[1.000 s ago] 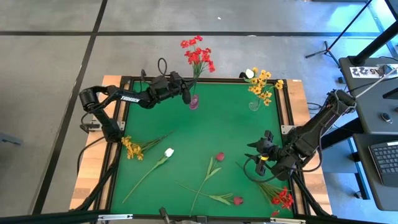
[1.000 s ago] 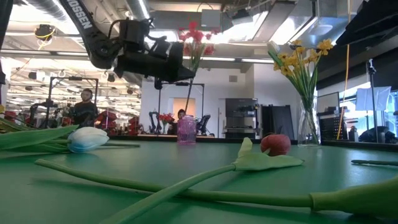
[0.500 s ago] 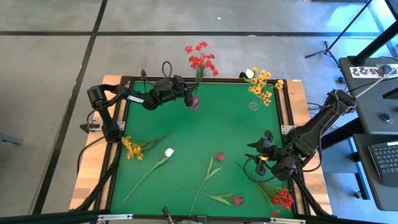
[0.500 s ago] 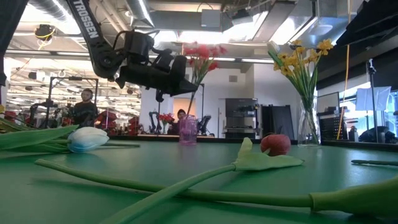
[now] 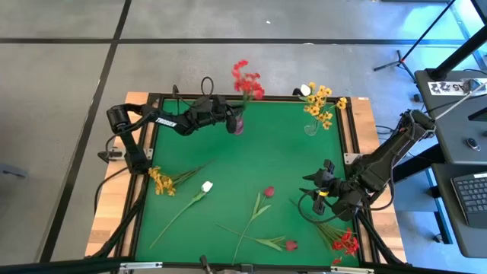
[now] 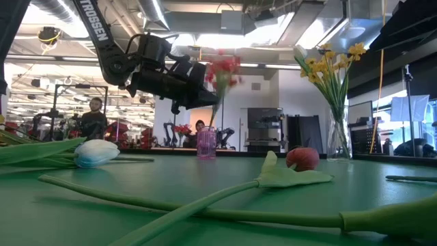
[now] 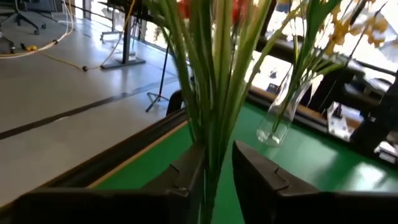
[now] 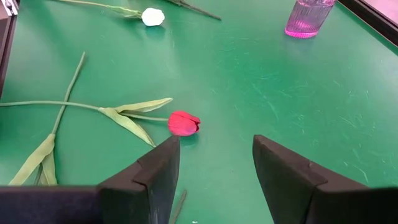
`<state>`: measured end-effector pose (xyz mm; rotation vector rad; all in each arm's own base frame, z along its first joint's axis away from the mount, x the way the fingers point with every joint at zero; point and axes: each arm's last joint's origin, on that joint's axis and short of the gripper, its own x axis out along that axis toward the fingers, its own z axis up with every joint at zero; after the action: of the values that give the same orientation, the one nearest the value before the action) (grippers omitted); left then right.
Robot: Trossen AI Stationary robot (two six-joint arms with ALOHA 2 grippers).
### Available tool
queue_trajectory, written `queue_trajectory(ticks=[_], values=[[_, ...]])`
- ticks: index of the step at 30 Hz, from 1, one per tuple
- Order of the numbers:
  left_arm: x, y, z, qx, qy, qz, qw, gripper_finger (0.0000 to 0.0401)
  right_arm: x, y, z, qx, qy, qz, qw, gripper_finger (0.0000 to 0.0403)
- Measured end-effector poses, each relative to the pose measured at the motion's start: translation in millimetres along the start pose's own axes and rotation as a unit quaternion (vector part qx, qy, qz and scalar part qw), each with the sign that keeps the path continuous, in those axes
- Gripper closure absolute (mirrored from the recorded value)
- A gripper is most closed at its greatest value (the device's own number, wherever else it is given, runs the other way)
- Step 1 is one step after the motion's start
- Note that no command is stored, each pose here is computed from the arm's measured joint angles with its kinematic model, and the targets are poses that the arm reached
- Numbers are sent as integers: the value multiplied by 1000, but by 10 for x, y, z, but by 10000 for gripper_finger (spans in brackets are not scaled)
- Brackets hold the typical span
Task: Sort flowers into vase by color
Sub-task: Put the top red flowers into the pink vase, then put the top red flower into the pink vase
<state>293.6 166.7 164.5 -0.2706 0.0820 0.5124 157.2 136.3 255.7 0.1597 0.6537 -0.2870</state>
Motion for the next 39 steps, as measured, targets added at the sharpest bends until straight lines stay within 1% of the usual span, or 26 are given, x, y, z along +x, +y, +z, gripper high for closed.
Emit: queue_trajectory(ticks=[7,11,16,20,24,31,33,35,37,39], values=[[-7,-69,-67,19,32,-1,999,281,0,0,0,1,0,0,1000,201],[-48,-98,-31,23,47,4,999,262,-1,-1,0,1,0,0,1000,201],[-164,-138,69,50,75,38,995,247,-1,0,0,1,1,1,1000,201],[-316,-227,200,71,93,55,992,244,-1,0,-1,1,2,2,1000,201],[-528,-395,359,84,102,47,990,244,-1,0,-1,1,3,2,1000,201],[-1047,-793,665,135,68,39,988,244,-1,1,-2,1,4,3,1000,201],[-1195,-900,711,139,64,21,988,244,-1,1,-2,1,4,3,1000,201],[-1322,-1018,699,130,75,-9,989,244,-1,1,-2,1,4,3,1000,201],[-1409,-1170,627,120,100,-58,986,244,-1,1,-2,1,4,3,1000,201],[-1492,-1338,513,115,136,-111,978,244,-1,1,-2,1,4,3,1000,201]])
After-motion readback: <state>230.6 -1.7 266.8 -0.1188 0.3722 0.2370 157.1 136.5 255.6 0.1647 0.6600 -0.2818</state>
